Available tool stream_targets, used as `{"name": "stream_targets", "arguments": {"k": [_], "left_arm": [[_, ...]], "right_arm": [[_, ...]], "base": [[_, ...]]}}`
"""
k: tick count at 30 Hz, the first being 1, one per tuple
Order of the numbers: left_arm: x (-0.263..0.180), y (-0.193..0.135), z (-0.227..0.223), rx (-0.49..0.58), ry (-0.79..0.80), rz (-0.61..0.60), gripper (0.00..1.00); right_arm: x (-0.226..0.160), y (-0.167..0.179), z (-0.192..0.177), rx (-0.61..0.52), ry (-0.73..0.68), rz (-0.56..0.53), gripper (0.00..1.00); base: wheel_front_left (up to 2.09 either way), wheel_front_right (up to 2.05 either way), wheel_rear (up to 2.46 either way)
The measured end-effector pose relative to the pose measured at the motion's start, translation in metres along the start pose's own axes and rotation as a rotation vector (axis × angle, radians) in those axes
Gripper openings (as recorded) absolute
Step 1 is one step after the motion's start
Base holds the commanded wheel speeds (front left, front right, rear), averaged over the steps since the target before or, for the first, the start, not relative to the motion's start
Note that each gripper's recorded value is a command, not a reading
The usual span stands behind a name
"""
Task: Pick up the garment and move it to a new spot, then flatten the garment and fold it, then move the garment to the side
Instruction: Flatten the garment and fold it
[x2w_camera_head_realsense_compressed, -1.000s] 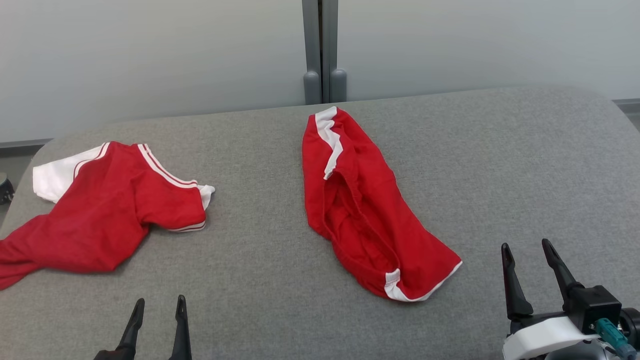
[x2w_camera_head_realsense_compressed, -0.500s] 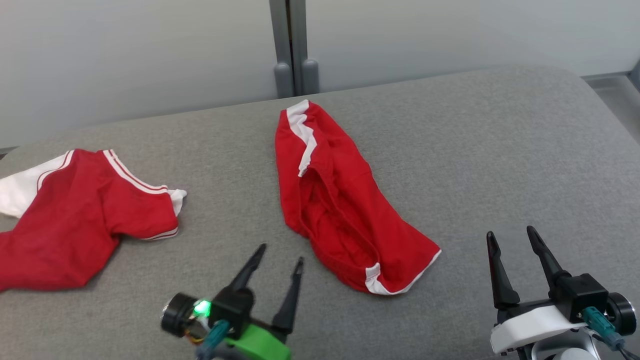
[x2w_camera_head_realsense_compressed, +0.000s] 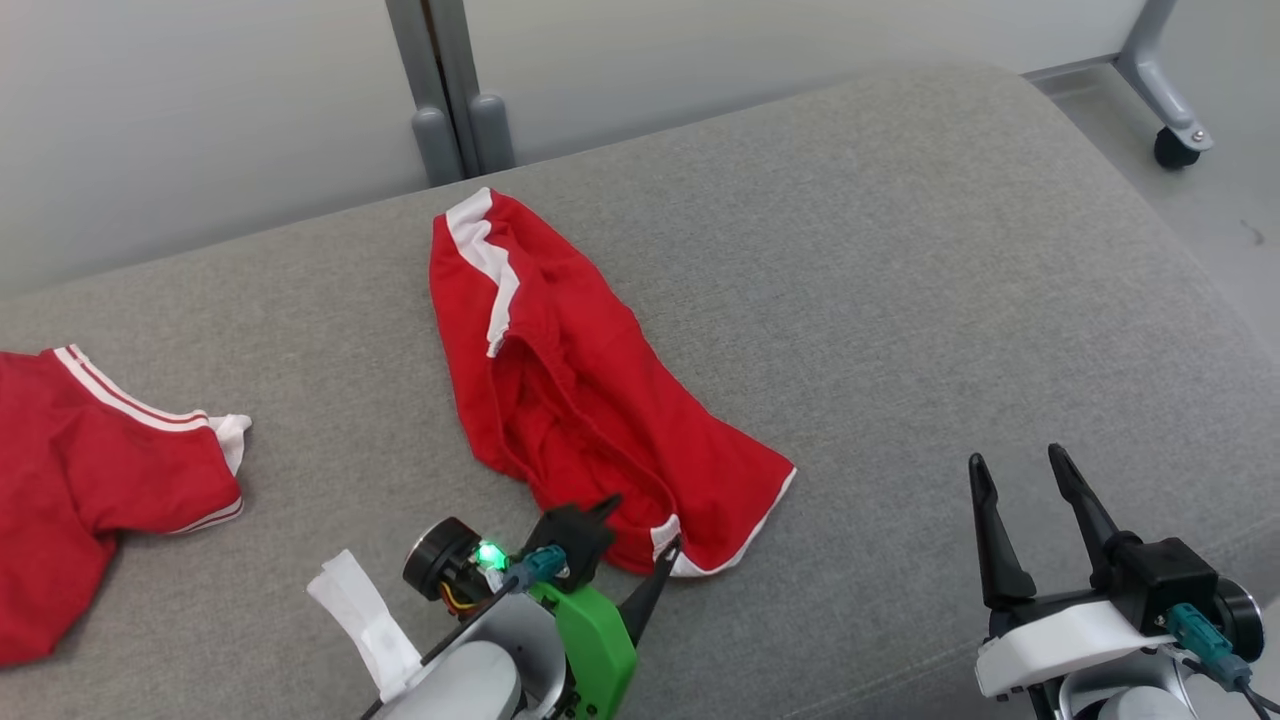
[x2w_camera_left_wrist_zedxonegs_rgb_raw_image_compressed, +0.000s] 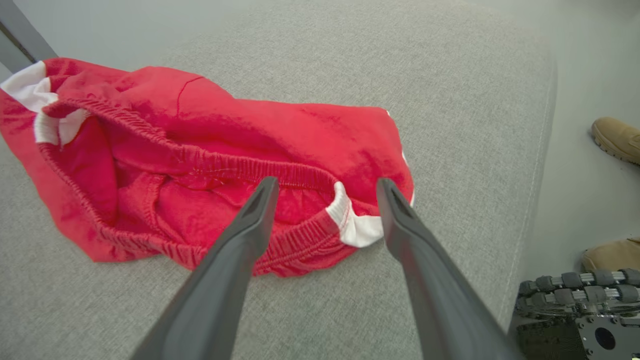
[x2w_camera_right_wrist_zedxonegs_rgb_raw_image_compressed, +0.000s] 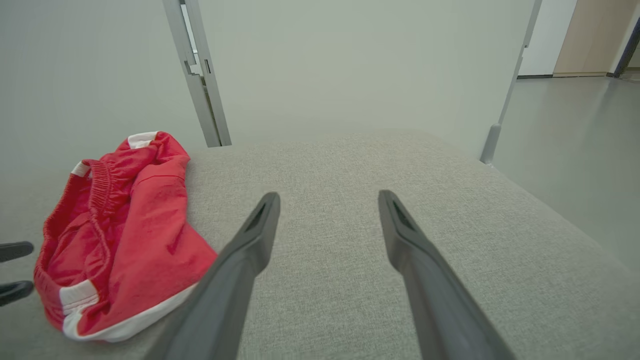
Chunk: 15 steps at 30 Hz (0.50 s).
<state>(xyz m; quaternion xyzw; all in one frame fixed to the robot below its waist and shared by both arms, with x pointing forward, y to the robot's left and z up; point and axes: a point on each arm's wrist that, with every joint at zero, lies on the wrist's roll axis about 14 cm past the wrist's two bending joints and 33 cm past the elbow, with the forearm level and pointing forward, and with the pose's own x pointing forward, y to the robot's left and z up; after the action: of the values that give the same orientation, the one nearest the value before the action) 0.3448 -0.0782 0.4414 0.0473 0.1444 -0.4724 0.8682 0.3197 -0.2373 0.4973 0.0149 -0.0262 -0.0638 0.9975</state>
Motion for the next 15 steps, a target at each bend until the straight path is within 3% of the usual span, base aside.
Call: {"name": "stream_targets", "arguments": {"k": [11,14,15], "left_arm": [[0.018,0.001,-0.025,0.008,0.125,-0.053,1.0],[0.02,0.001,-0.034,0.006,0.159,-0.06,0.56],[0.021,0.001,-0.038,0.008,0.173,-0.063,0.49]], "right_arm": [[-0.005,-0.01,-0.003,0.016,0.011,-0.039,1.0],[-0.005,-0.012,-0.002,0.021,0.009,-0.048,1.0],[-0.006,-0.013,-0.002,0.02,0.011,-0.051,1.0]], "base": [[0.0,0.0,0.0],[0.0,0.0,0.0],[0.0,0.0,0.0]]}}
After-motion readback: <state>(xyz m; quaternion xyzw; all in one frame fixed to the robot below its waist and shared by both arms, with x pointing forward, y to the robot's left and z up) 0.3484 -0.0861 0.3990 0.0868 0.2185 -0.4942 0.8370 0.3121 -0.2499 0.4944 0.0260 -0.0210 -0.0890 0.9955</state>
